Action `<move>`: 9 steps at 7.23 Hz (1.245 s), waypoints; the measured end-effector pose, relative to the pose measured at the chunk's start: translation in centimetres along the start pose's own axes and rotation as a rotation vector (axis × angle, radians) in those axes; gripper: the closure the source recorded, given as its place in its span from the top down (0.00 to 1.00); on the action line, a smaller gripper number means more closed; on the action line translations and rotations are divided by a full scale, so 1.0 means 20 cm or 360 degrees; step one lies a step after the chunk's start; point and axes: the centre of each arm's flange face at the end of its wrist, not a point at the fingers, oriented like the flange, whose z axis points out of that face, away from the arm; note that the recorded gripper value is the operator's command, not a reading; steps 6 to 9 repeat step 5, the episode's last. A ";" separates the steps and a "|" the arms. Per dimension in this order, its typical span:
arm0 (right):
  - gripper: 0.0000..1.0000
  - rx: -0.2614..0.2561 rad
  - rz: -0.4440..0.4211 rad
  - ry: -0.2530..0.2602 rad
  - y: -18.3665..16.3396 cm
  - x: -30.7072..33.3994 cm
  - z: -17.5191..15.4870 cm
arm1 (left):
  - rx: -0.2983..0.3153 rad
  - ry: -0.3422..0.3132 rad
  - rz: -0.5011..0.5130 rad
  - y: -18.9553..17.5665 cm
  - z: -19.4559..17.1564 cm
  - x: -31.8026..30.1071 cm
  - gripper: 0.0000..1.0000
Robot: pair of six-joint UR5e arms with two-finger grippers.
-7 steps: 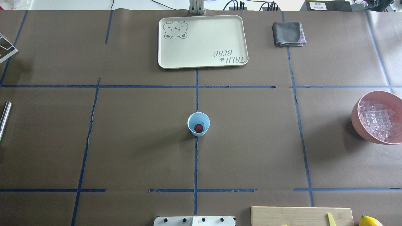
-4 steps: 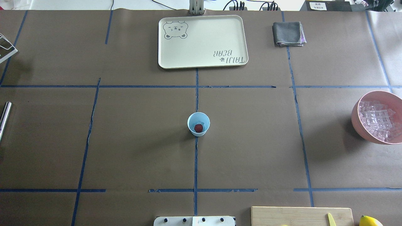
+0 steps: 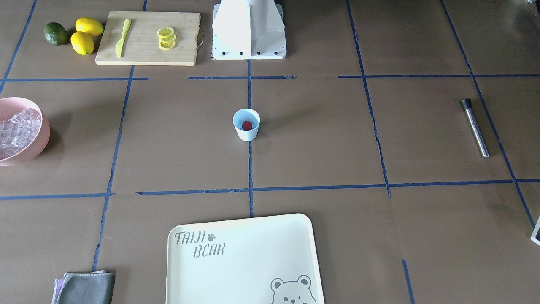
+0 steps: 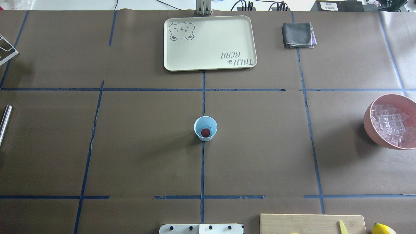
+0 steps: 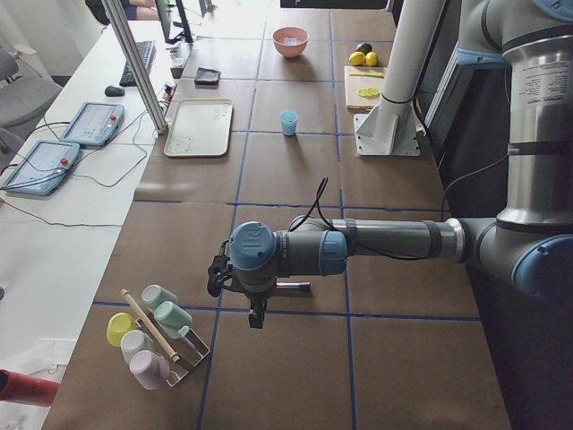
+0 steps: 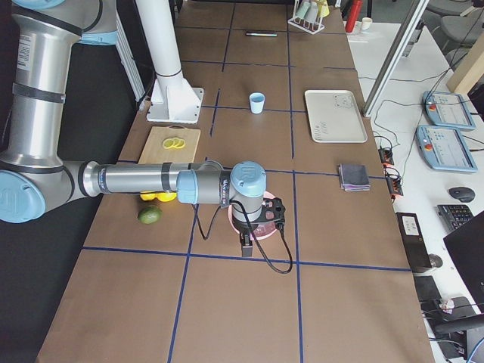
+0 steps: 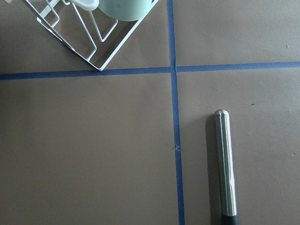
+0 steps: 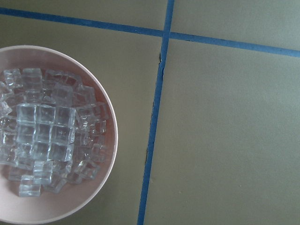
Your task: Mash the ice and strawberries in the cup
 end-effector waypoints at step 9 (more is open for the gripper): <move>1.00 0.0004 -0.0003 -0.0001 0.00 0.00 0.00 | -0.0009 -0.0002 -0.0009 0.02 0.01 -0.01 1.00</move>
